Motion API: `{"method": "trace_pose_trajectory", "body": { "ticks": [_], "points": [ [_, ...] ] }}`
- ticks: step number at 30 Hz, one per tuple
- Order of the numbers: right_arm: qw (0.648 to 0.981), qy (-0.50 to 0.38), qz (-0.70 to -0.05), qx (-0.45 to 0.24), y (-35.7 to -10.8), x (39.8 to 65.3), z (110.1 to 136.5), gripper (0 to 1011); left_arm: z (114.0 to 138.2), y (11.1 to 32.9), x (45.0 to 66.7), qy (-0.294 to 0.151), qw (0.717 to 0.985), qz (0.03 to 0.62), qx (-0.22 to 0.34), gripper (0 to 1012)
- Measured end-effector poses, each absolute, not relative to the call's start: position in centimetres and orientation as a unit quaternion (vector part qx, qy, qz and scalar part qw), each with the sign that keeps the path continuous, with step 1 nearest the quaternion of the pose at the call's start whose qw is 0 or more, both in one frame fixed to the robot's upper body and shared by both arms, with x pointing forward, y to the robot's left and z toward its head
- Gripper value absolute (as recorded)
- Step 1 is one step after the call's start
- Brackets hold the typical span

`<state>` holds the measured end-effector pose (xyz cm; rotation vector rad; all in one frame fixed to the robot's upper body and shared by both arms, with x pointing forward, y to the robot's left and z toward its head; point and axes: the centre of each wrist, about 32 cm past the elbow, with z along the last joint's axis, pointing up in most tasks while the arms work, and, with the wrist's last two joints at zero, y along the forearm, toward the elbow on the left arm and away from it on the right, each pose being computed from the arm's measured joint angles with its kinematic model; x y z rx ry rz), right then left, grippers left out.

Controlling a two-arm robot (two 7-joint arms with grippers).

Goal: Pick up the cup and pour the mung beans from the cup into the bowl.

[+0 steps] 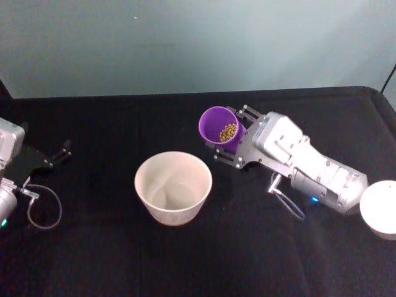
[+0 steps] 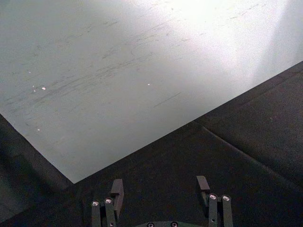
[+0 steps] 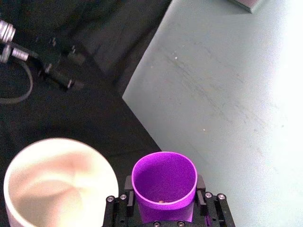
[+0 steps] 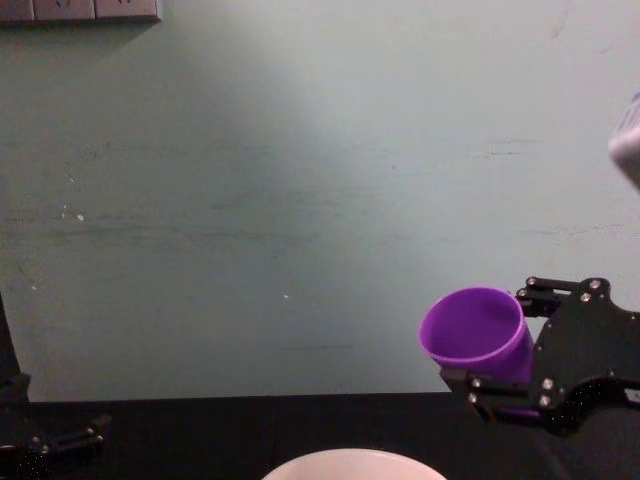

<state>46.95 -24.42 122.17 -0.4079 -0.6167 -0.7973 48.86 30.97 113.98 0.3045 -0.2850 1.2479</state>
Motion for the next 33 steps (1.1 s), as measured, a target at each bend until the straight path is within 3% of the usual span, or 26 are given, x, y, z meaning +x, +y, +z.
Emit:
{"method": "trace_pose_trajectory", "body": {
  "ticks": [18,33],
  "points": [
    [0.786,-0.419,-0.348,-0.292,-22.9,46.1,121.7,739,114.0,31.0,48.9,-0.132,0.791,0.58,0.141,1000],
    [0.744,-0.478,-0.33,-0.329,-21.7,45.8,120.8,738,114.0,31.0,48.9,-0.132,0.791,0.58,0.141,1000]
  ]
}}
